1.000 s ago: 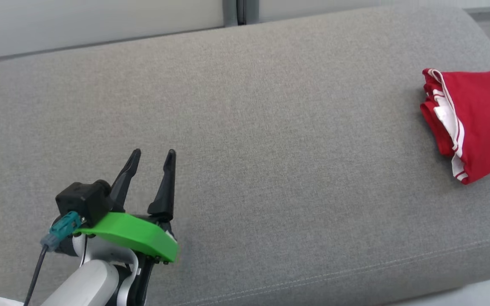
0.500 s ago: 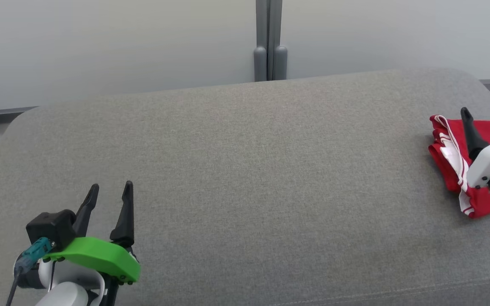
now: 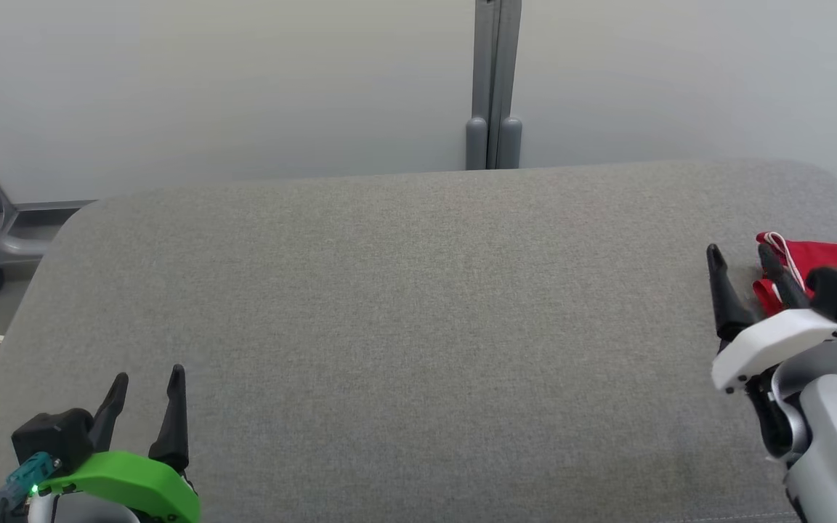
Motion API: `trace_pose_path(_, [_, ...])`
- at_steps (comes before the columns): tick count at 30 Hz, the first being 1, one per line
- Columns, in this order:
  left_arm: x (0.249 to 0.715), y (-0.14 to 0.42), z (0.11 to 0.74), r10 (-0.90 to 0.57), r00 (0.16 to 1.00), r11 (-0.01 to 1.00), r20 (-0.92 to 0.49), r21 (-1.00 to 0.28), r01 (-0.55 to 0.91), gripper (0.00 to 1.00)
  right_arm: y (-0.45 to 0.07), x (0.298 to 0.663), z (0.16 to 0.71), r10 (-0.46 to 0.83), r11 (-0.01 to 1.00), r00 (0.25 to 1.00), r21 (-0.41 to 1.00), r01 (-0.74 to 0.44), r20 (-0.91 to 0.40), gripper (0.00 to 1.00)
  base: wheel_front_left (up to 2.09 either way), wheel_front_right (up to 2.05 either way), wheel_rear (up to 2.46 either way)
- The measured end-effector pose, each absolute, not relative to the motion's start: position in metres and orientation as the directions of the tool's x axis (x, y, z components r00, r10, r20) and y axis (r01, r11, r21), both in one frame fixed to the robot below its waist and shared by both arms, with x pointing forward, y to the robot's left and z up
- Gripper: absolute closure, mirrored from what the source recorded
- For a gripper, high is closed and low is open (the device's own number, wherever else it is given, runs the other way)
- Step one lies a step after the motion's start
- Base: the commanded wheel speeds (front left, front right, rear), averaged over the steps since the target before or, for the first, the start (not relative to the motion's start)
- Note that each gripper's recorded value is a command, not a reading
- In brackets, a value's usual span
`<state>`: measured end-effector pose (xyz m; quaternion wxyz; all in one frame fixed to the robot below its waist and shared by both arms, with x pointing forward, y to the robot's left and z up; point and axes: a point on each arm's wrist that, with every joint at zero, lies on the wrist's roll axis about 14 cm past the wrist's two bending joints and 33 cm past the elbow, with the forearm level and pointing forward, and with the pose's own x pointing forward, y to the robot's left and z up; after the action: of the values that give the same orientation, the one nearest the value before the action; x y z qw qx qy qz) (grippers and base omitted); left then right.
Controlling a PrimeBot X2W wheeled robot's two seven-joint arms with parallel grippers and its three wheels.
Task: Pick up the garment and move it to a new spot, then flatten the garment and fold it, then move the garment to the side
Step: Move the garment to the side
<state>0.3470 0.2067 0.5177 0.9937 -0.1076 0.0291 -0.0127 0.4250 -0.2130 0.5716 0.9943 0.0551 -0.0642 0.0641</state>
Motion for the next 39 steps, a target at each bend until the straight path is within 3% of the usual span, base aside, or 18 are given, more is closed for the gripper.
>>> trace_pose_path(17, [0.327,0.219,0.515,0.026,0.999,0.964,-0.043,-0.264,-0.037,0.00,-0.135,0.370,0.558,0.212,0.956,0.971,0.185,-0.229,0.106,0.00,0.00,0.00,0.00])
trace_pose_path(39, [0.325,0.204,0.506,-0.010,0.998,0.971,-0.058,-0.241,-0.004,0.00,-0.139,0.353,0.559,0.190,0.963,0.975,0.171,-0.208,0.116,0.00,0.00,0.00,0.00])
